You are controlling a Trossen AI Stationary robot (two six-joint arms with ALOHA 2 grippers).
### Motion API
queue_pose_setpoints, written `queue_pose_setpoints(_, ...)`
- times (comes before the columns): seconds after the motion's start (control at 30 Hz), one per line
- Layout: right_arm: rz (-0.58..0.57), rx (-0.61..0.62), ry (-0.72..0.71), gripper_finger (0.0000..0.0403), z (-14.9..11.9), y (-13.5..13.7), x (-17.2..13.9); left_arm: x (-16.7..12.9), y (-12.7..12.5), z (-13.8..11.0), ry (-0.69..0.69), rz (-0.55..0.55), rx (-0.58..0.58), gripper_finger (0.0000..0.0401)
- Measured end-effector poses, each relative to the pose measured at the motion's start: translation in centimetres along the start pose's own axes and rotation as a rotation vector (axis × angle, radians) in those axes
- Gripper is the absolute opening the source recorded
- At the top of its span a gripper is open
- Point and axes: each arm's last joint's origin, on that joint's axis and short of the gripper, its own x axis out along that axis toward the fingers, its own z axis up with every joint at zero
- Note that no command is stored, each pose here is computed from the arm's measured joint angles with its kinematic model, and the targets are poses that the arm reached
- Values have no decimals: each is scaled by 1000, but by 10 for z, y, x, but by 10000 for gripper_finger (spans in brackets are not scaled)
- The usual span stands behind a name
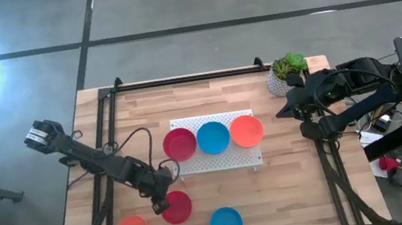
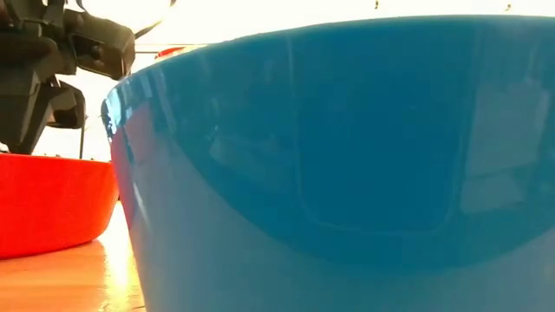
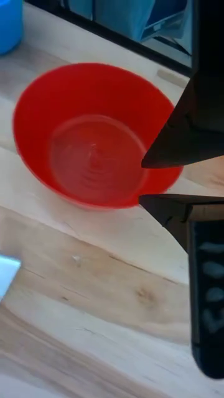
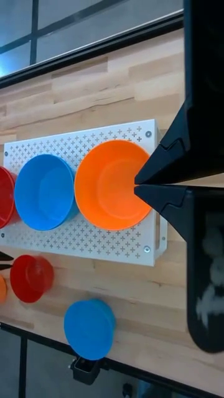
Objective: Pick & Place Mini bowls
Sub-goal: Stack the red bowl on the red bowl on the shelf
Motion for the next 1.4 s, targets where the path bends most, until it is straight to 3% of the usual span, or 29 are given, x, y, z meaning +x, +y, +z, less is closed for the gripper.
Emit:
queue_pose_setpoints(0.47,0,3,0,8,0,0,0,17,15,-7,-29,-1,-37,69)
queue_pose_setpoints(1.13,-2,0,1,8,0,0,0,39,10,0,-42,-13,-21,68)
queue_pose_setpoints(1.27,-2,0,2,8,0,0,0,39,9,0,-27,-23,-47,54)
queue_pose_setpoints(1.4,-2,-4,1,8,0,0,0,39,9,0,-12,-30,-69,13)
